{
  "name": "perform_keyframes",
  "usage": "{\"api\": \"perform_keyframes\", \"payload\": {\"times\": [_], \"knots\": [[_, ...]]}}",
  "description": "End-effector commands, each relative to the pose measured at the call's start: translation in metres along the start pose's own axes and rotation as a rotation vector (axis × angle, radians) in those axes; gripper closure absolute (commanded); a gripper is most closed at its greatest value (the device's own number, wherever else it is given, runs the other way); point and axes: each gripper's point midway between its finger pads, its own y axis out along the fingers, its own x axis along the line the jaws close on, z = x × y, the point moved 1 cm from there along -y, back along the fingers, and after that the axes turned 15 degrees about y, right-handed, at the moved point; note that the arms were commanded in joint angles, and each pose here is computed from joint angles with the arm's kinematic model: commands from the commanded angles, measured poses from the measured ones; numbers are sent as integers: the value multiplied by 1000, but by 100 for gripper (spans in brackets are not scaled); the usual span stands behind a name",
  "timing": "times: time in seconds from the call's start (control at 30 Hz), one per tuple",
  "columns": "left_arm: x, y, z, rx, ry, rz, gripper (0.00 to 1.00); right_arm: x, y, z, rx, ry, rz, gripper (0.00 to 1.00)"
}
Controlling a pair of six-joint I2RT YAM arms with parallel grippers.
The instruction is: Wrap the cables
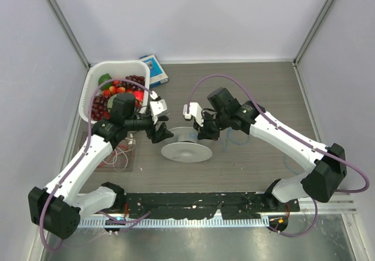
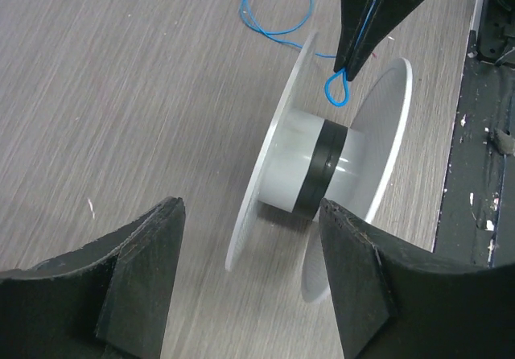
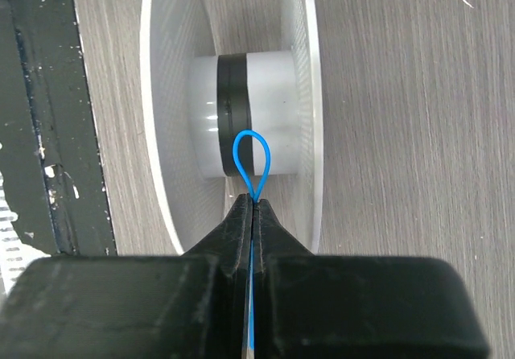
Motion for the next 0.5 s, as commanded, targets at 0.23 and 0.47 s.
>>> {"api": "perform_keyframes", "payload": {"times": [0.23,0.47], "knots": [[4,27,-10,-149,212,152,26,-16,7,-17,-49,-8,69,100],[-11,40,1,-227,252,237,28,-17,10,-17,-60,2,79,99]]}}
